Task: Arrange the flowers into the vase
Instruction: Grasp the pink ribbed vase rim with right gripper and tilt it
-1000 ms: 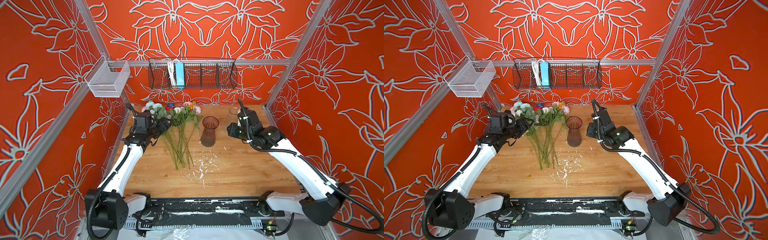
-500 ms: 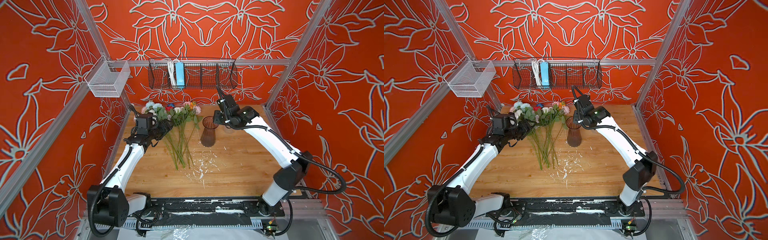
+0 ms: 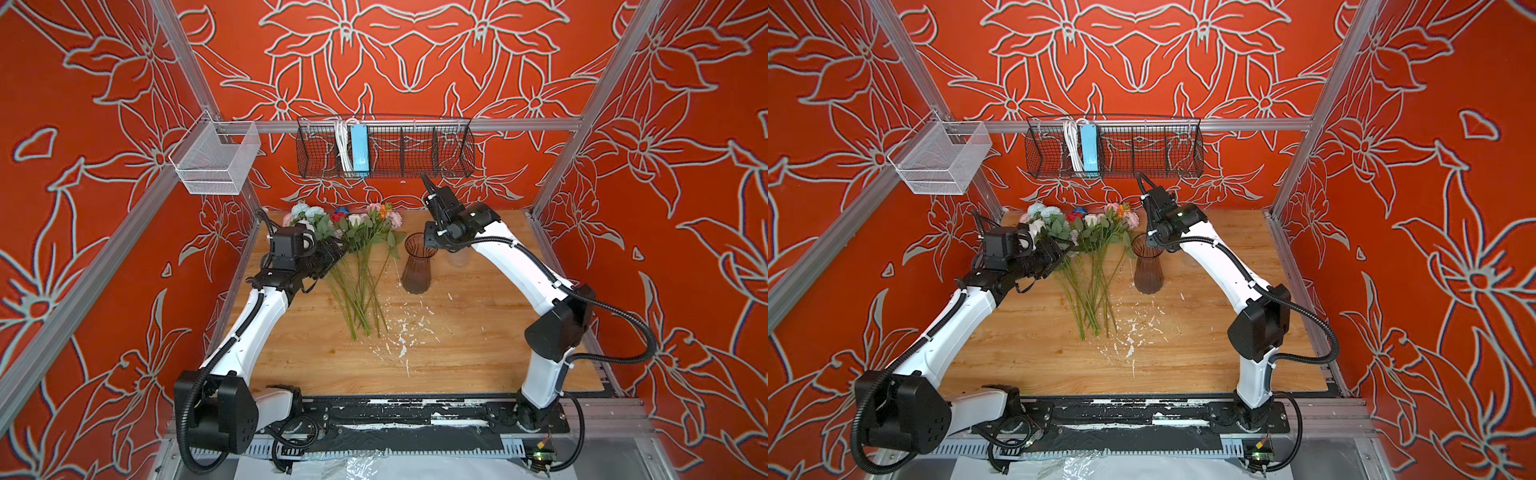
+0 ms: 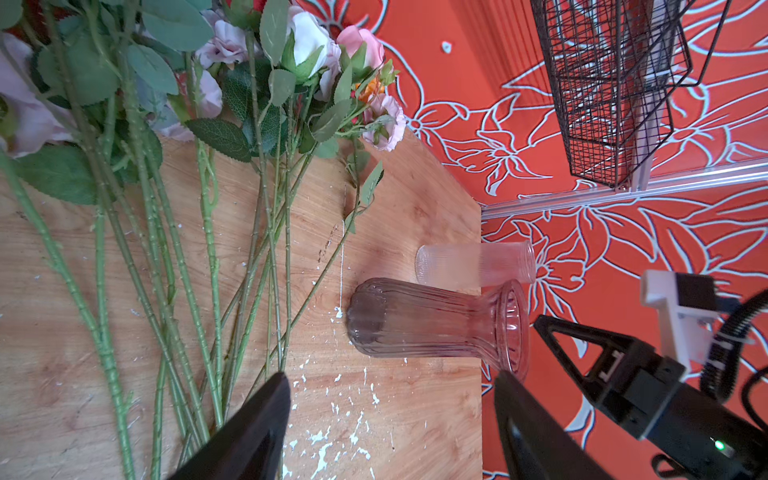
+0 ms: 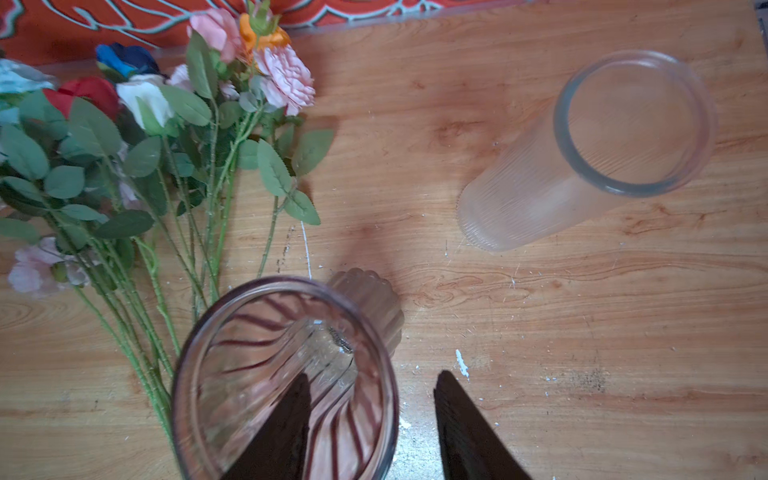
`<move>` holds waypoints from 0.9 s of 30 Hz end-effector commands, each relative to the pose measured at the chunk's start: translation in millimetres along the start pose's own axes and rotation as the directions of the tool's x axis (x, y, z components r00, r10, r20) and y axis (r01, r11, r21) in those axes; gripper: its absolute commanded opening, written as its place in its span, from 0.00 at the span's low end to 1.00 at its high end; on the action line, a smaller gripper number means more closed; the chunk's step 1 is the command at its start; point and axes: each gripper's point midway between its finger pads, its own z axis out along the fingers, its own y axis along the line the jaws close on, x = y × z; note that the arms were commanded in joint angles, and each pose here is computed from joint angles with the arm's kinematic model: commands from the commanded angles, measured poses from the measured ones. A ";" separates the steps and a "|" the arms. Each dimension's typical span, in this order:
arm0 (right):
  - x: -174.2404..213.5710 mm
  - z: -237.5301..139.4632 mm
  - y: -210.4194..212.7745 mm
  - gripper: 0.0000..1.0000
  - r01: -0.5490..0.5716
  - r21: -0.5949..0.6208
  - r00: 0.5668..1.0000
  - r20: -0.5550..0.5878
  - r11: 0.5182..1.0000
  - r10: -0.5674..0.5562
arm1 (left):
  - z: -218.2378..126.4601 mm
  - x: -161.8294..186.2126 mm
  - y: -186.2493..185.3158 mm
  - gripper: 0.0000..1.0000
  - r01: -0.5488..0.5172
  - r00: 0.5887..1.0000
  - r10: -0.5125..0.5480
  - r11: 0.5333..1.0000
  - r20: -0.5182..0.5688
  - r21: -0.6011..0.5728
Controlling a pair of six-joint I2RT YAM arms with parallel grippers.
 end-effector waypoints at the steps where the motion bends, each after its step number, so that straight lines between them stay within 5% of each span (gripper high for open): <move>1: 6.7 11.0 2.1 0.46 -0.003 -0.012 0.998 -0.055 1.000 0.002 | 2.6 -0.4 -0.4 0.77 0.014 1.000 -0.014 1.000 -0.009 0.016; 18: 9.8 16.3 -3.7 0.04 -0.089 -0.125 0.995 -0.061 0.988 0.082 | -1.6 -12.8 3.3 0.77 0.019 1.000 -0.019 1.000 0.015 0.021; 27: 11.5 10.5 -10.9 0.00 -0.109 -0.157 0.991 -0.089 0.982 0.096 | -1.3 -14.7 6.7 0.77 0.019 1.000 -0.019 1.000 0.019 0.010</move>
